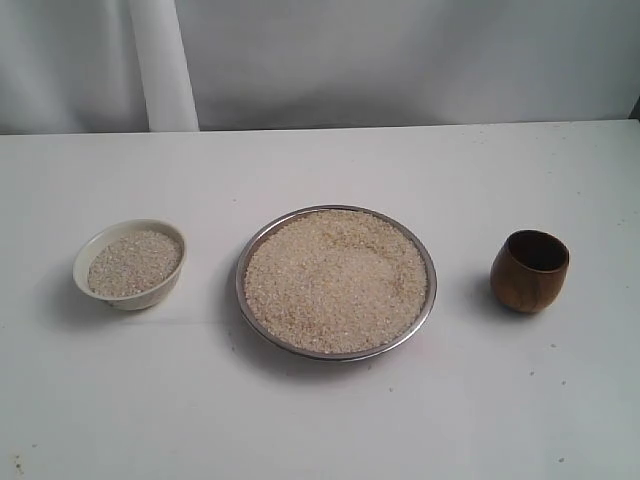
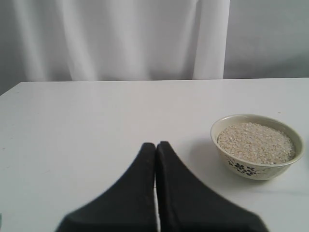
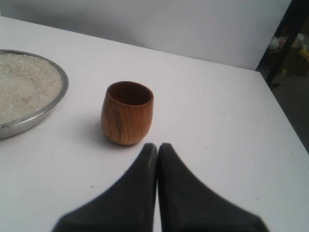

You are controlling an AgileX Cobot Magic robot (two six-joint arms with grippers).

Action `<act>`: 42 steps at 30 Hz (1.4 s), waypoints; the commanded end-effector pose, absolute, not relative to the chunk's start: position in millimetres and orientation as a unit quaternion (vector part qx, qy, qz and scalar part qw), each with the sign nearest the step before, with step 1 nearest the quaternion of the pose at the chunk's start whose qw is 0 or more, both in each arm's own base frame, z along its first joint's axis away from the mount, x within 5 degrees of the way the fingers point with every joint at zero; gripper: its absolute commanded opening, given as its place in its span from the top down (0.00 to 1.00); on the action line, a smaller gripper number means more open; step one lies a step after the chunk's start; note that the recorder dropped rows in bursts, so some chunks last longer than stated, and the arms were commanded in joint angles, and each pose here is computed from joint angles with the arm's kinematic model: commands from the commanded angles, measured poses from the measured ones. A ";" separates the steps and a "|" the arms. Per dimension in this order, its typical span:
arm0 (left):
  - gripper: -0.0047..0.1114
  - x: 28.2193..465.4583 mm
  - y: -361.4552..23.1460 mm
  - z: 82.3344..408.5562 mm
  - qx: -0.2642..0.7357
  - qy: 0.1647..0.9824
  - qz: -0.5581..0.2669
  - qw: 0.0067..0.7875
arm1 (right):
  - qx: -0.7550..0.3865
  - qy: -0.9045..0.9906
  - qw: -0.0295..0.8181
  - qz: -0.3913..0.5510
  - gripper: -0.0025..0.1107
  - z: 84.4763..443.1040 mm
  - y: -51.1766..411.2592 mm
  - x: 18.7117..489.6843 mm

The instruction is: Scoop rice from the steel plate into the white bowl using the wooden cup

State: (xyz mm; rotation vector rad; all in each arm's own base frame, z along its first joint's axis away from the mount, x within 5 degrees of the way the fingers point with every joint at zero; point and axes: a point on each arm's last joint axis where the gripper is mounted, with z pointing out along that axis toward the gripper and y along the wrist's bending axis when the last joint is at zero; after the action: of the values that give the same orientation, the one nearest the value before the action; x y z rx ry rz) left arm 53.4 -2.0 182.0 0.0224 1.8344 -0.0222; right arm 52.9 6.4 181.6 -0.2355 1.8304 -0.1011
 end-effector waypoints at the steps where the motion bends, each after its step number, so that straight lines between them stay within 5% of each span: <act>1: 0.96 53.4 -2.1 182.1 0.009 0.792 -0.011 0.611 | -0.102 0.790 0.602 -0.049 0.98 180.7 5.8 53.0; 15: 0.96 53.4 -2.1 182.1 0.009 0.792 -0.011 0.611 | 0.118 0.628 0.768 0.041 0.98 222.1 -10.1 54.2; 28: 0.96 53.4 -2.1 182.1 0.009 0.792 -0.011 0.611 | 0.163 0.557 0.814 0.012 0.98 235.0 -21.2 48.5; 31: 0.96 53.4 -2.1 182.1 0.009 0.792 -0.011 0.611 | 0.249 0.505 0.816 0.129 0.98 238.6 -23.4 46.4; 36: 0.96 53.4 -2.1 182.1 0.009 0.792 -0.011 0.611 | 0.179 0.530 0.821 0.111 0.98 241.4 -14.3 48.1; 42: 0.96 53.4 -2.1 182.1 0.009 0.792 -0.011 0.611 | 0.134 0.545 0.821 0.110 0.98 294.7 -7.2 44.3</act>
State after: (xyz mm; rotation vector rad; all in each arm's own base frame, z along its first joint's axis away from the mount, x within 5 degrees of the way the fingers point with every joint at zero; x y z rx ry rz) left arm 53.4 -2.0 182.0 0.0224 1.8344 -0.0222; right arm 43.6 -9.0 273.7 0.3159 1.1414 0.2502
